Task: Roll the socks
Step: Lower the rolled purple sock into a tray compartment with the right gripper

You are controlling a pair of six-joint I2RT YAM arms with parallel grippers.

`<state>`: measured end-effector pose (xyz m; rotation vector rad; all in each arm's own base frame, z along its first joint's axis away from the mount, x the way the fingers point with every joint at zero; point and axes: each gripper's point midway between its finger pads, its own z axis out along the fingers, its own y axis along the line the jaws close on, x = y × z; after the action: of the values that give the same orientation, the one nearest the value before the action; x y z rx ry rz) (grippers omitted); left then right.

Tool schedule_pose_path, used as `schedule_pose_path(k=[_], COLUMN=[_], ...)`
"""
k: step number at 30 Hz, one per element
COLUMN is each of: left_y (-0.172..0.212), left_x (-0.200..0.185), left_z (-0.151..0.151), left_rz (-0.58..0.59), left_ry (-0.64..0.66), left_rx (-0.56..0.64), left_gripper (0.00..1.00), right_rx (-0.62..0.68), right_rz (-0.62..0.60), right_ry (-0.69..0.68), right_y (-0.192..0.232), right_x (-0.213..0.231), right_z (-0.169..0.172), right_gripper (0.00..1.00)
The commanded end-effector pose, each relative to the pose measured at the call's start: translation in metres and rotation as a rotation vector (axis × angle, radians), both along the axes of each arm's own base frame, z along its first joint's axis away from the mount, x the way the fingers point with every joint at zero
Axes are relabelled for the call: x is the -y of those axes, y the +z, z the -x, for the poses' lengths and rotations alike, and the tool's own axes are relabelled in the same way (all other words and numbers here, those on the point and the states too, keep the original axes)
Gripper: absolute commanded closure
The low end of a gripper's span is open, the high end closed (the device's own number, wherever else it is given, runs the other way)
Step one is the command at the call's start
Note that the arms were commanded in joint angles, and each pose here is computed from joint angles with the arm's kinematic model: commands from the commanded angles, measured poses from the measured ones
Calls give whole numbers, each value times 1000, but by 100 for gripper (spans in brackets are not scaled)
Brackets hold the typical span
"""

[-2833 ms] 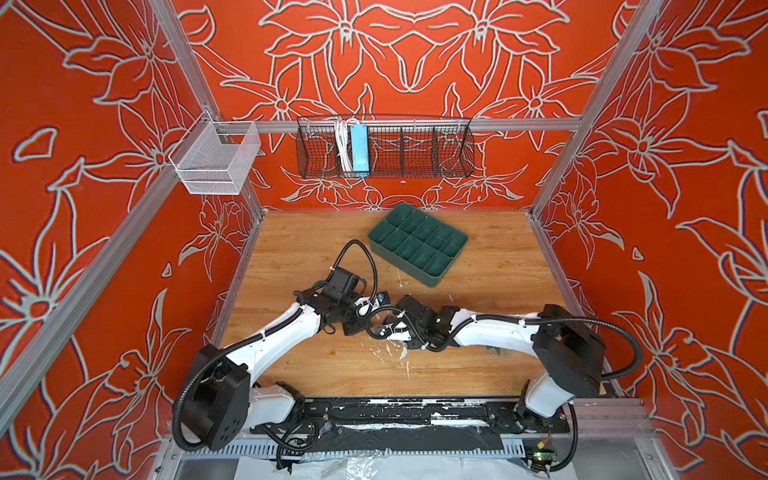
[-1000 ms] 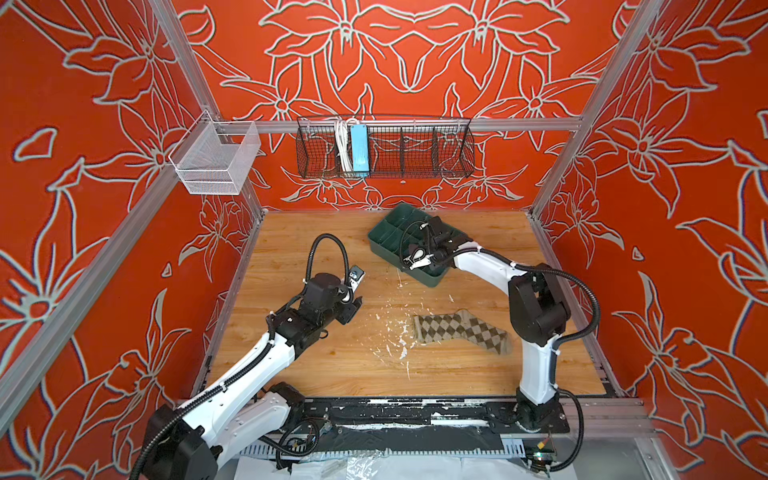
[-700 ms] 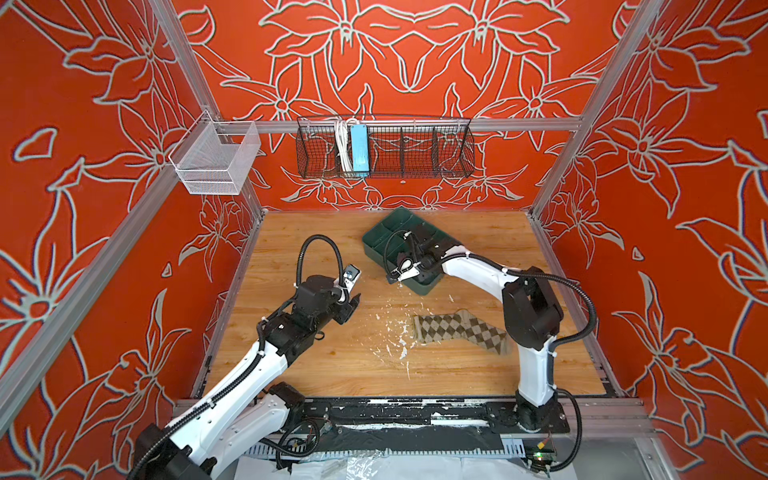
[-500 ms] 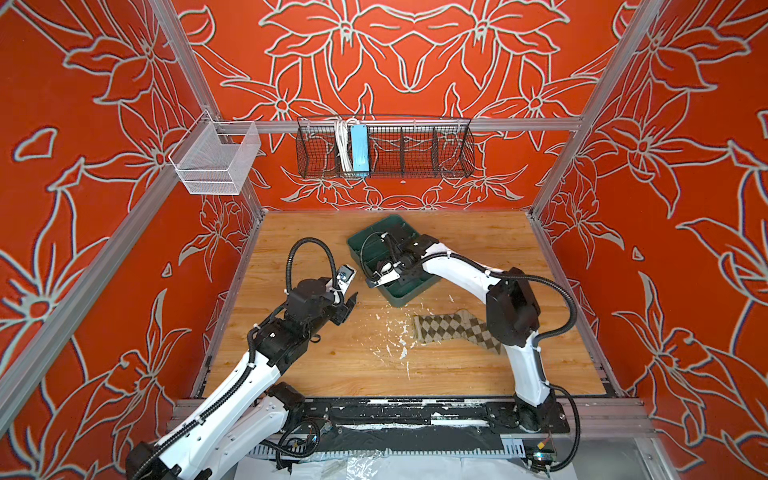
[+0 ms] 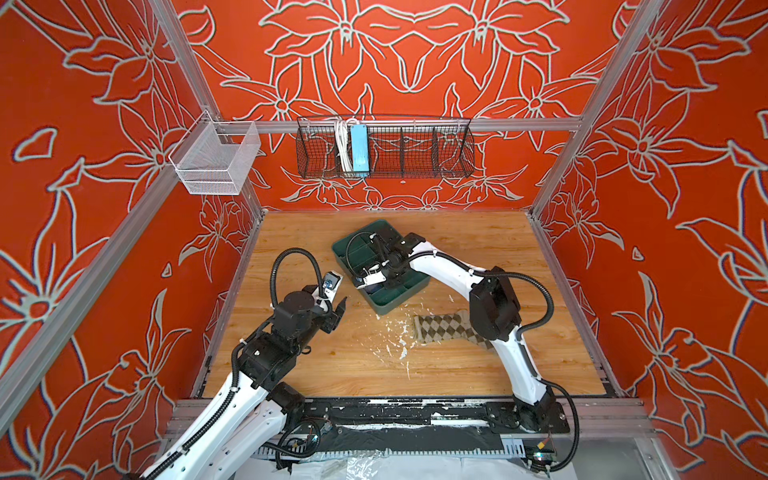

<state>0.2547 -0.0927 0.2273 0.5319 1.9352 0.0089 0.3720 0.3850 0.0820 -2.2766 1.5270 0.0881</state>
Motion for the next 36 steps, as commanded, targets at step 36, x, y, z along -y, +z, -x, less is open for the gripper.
schedule_pose_path(k=[36], left_y=[-29], left_x=[5], left_z=[20], left_rz=[100], left_ry=[-13], left_rx=[-117], left_gripper=[30], right_rx=[-135], right_rz=[254], right_ry=[298], right_y=[-57], right_x=[48], right_z=[85], right_gripper=[100])
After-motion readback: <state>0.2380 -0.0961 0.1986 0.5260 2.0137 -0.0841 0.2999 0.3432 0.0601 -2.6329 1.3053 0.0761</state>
